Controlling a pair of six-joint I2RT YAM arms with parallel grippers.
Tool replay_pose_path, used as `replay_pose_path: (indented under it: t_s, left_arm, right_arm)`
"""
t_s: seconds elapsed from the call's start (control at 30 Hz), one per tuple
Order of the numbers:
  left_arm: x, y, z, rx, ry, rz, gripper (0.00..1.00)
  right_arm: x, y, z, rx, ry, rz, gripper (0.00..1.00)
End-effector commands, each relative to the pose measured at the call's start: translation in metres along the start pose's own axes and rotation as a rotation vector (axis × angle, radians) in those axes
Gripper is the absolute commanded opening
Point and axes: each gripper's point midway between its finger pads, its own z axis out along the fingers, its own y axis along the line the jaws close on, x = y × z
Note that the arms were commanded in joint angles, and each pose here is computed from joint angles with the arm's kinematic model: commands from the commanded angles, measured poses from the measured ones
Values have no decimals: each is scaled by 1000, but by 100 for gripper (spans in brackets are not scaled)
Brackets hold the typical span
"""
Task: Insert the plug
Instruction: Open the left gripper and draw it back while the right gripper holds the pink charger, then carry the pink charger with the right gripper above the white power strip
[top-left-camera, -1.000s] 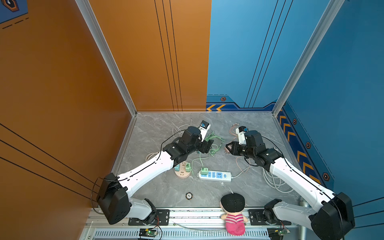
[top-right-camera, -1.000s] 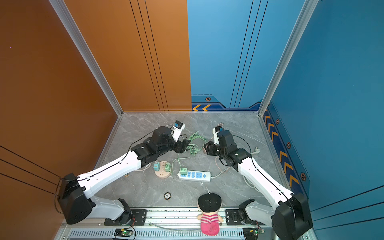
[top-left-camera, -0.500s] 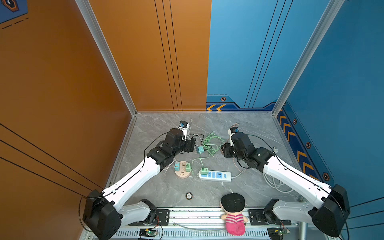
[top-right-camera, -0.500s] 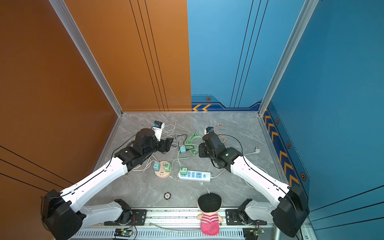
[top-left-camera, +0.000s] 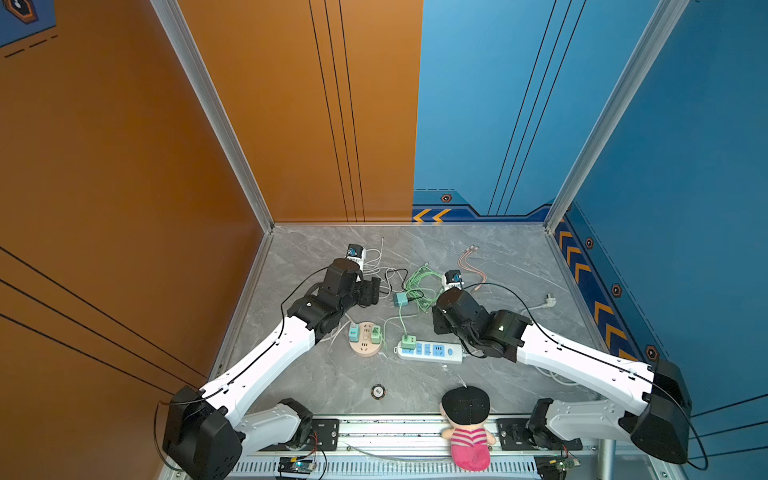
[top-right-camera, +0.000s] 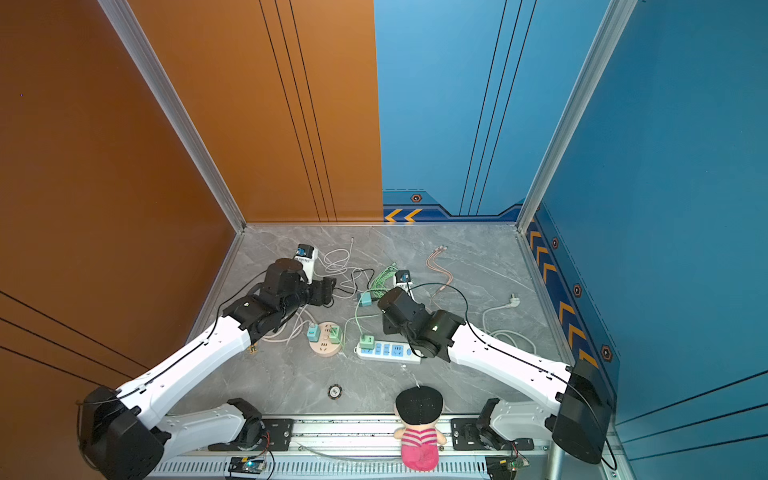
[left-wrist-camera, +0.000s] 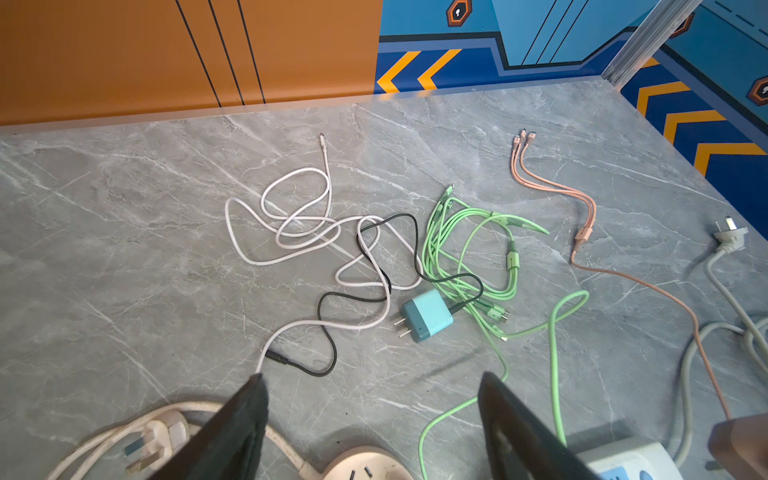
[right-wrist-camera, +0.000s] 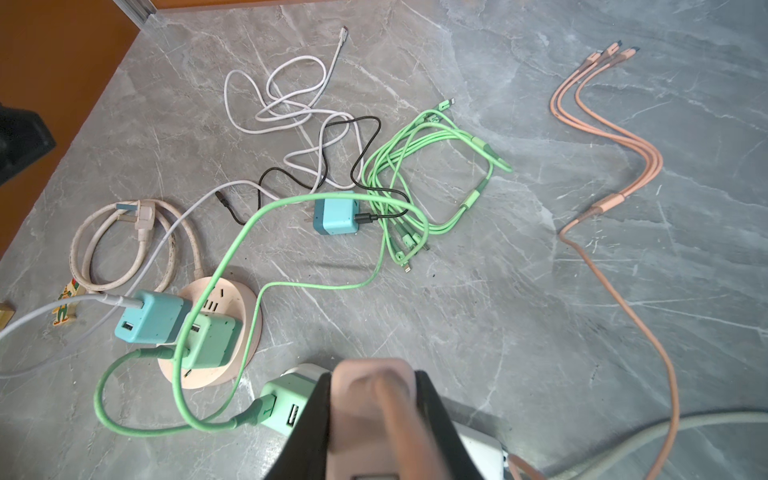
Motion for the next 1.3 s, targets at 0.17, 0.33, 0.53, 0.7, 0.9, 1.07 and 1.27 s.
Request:
replay_pose_path:
  t_s: [0.17, 0.33, 0.53, 0.7, 0.9, 1.07, 1.27]
  left_arm:
    - [2, 4, -16, -56, 94, -30, 80]
    - [11, 9, -22, -82, 115, -50, 80]
    - [27, 14, -26, -92, 138, -67, 80]
    - [38, 19, -26, -112, 155, -71, 80]
    - [47, 20, -23, -121, 176, -79, 80]
    - [49, 21, -25, -119, 175, -86, 80]
    - [52, 21, -24, -124, 180, -98, 80]
  right_arm:
    - [21, 5, 3, 81, -57, 33, 0]
    - [30, 12, -1, 99, -94, 27, 0]
    - [44, 20, -4, 76, -132, 42, 0]
    - [51, 27, -6, 81, -149, 19, 0]
    - [59, 33, -6, 94, -172, 15, 0]
    - [65, 22, -1, 122, -173, 16, 0]
    - [74, 1, 9, 155, -140, 88, 0]
